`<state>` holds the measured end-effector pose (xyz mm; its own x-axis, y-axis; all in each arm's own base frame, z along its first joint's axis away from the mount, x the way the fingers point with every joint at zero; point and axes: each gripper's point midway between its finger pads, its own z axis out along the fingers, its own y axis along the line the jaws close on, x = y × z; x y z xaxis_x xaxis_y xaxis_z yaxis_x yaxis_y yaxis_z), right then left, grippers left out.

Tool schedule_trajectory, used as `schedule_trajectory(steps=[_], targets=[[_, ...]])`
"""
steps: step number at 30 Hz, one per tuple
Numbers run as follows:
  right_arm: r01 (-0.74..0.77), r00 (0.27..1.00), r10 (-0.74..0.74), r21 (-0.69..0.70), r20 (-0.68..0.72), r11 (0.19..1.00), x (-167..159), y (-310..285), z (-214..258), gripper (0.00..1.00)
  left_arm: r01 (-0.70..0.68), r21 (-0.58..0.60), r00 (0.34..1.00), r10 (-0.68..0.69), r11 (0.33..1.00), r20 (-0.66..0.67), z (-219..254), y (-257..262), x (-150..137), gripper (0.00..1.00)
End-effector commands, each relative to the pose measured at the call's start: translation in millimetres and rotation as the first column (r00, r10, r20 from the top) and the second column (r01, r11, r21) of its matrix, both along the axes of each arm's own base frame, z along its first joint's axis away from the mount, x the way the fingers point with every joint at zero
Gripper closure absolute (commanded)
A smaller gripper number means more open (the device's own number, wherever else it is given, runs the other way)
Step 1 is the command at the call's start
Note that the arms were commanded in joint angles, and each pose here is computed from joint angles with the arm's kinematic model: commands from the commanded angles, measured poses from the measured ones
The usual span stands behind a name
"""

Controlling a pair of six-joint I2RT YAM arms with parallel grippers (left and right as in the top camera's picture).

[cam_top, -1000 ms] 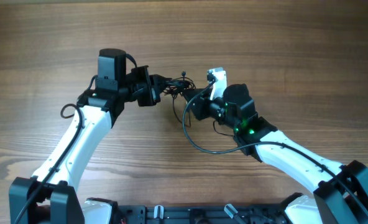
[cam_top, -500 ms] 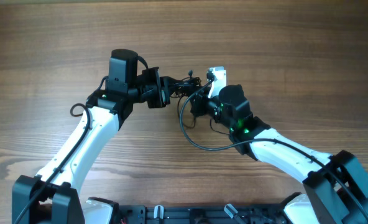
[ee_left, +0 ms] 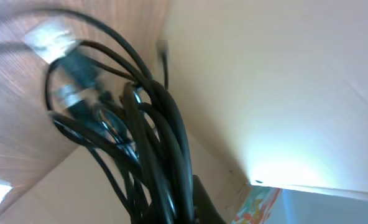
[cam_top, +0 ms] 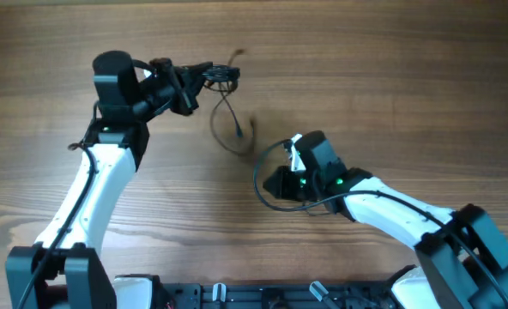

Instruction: Untangle cables

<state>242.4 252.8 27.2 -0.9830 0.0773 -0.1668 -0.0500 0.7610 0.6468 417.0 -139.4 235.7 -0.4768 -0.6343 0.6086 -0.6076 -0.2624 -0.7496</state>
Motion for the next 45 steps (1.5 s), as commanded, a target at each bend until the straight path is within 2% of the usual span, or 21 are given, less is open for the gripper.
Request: schedule_trajectory(steps=[1, 4, 7, 9, 10, 14, 18, 21, 22, 25, 26, 28, 29, 30, 32, 35, 37, 39, 45], targets=[[0.005, 0.999, -0.006, 0.026, 0.034, 1.0, 8, 7, 9, 0.73, 0.018, 0.022, 0.999, -0.019, 1.0, 0.046, 10, -4, -2, 0.96], [-0.061, 0.967, 0.029, 0.12, 0.253, 0.991, 37, 26, 42, 0.5, 0.025, 0.021, 1.0, -0.025, 0.999, 0.005, 3, -5, -6, 0.96], [-0.096, 0.901, -0.012, 0.226, 0.434, 0.969, 61, 43, 84, 0.43, 0.033, 0.036, 0.999, -0.032, 0.999, -0.019, -5, -5, -9, 0.96], [-0.139, 0.797, -0.074, 0.302, 0.6, 0.943, 79, 51, 129, 0.42, 0.034, 0.037, 0.998, -0.031, 0.999, -0.059, -12, -4, -12, 0.96], [-0.149, 0.771, -0.108, 0.343, 0.628, 0.928, 82, 53, 145, 0.4, 0.034, 0.037, 0.998, -0.032, 0.999, -0.059, -12, -5, -12, 0.96], [-0.101, 0.773, -0.208, 0.439, 0.6, 0.893, 89, 53, 165, 0.39, 0.08, 0.029, 0.994, -0.078, 0.996, -0.073, -13, -25, -20, 0.96], [-0.045, 0.76, -0.249, 0.43, 0.6, 0.902, 98, 47, 162, 0.44, 0.128, 0.016, 0.986, -0.126, 0.992, -0.105, -14, -58, -33, 0.96], [0.107, 0.722, -0.344, 0.394, 0.6, 0.913, 118, 28, 153, 0.46, 0.171, 0.016, 0.98, -0.168, 0.985, -0.105, -14, -74, -42, 0.96], [0.152, 0.712, -0.367, 0.378, 0.599, 0.913, 123, 22, 149, 0.49, 0.18, 0.015, 0.979, -0.177, 0.984, -0.105, -14, -77, -44, 0.96], [0.172, 0.705, -0.376, 0.37, 0.601, 0.913, 125, 19, 147, 0.53, 0.202, 0.013, 0.974, -0.199, 0.979, -0.108, -14, -86, -49, 0.96], [0.179, 0.706, -0.377, 0.364, 0.6, 0.914, 125, 18, 145, 0.5, 0.206, 0.009, 0.973, -0.204, 0.978, -0.112, -14, -88, -51, 0.96], [0.206, 0.696, -0.392, 0.355, 0.602, 0.912, 128, 13, 144, 0.37, 0.203, 0.002, 0.972, -0.202, 0.979, -0.121, -14, -89, -51, 0.96], [0.23, 0.684, -0.407, 0.351, 0.605, 0.908, 131, 10, 143, 0.37, 0.203, 0.002, 0.972, -0.202, 0.979, -0.122, -14, -89, -51, 0.96], [0.239, 0.679, -0.413, 0.349, 0.607, 0.906, 132, 8, 143, 0.41, 0.204, 0.001, 0.972, -0.202, 0.979, -0.122, -14, -89, -51, 0.96], [0.232, 0.671, -0.397, 0.332, 0.627, 0.914, 132, 8, 143, 0.67, 0.209, -0.014, 0.969, -0.209, 0.978, -0.133, -14, -90, -52, 0.96], [0.237, 0.68, -0.391, 0.319, 0.62, 0.918, 132, 7, 138, 0.94, 0.236, -0.076, 0.952, -0.246, 0.969, -0.184, -11, -97, -61, 0.96], [0.233, 0.68, -0.383, 0.311, 0.625, 0.921, 131, 7, 138, 0.95, 0.244, -0.128, 0.928, -0.27, 0.961, -0.257, -13, -103, -71, 0.96], [0.163, 0.702, -0.313, 0.284, 0.64, 0.945, 124, 16, 134, 0.96, 0.214, -0.166, 0.914, -0.257, 0.963, -0.313, -13, -103, -71, 0.96], [0.007, 0.889, -0.094, 0.193, 0.447, 0.981, 76, 32, 80, 0.96, 0.03, -0.147, 0.938, -0.079, 0.989, -0.338, -20, -48, -37, 0.96]])
